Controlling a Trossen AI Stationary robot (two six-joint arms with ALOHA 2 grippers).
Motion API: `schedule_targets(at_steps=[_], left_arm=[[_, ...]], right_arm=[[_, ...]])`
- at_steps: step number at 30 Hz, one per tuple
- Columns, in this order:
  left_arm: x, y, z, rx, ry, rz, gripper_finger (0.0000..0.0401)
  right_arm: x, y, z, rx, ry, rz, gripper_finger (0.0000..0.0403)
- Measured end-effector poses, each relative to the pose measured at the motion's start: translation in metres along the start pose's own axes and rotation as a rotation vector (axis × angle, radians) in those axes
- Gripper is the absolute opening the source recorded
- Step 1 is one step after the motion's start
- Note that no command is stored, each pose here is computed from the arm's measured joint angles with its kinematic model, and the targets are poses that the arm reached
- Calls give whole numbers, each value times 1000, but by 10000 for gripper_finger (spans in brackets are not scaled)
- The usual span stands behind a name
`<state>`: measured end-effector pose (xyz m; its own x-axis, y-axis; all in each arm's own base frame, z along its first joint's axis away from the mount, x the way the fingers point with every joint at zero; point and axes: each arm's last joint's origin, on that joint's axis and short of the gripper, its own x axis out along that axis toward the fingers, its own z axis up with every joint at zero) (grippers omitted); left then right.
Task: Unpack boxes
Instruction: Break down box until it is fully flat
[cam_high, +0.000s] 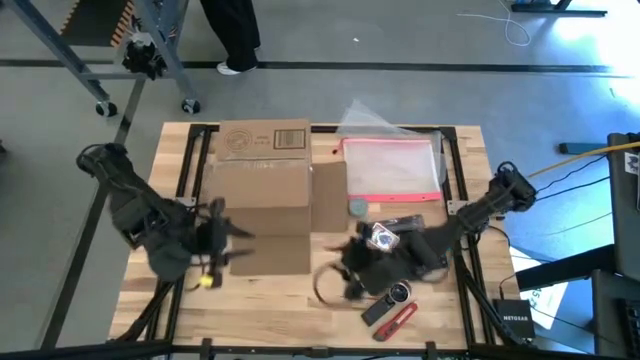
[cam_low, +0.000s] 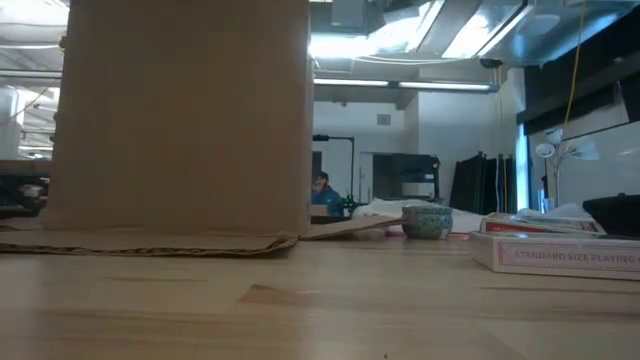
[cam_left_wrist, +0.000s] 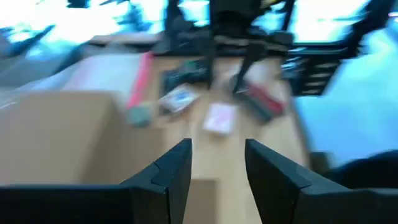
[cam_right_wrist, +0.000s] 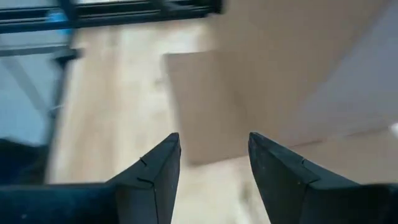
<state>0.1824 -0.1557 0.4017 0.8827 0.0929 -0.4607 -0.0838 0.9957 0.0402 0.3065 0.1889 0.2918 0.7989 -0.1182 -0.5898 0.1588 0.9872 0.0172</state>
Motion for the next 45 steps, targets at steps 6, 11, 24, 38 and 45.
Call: schedule_targets(at_steps=[6,11,24,38,45], left_arm=[[17,-48,-14,58,25,-109,140],[54,-85,-37,82,108,-106,140],[153,-141,-88,37,197,-130,140],[182,-145,-109,-28,217,-51,140],[203,-143,-123,-66,251,0,140]], right_arm=[[-35,44,-33,95,77,156,183],[-63,68,-62,236,154,195,183],[-57,120,-169,12,546,201,183],[2,115,-199,-85,557,-9,183],[43,101,-175,89,512,-31,183]])
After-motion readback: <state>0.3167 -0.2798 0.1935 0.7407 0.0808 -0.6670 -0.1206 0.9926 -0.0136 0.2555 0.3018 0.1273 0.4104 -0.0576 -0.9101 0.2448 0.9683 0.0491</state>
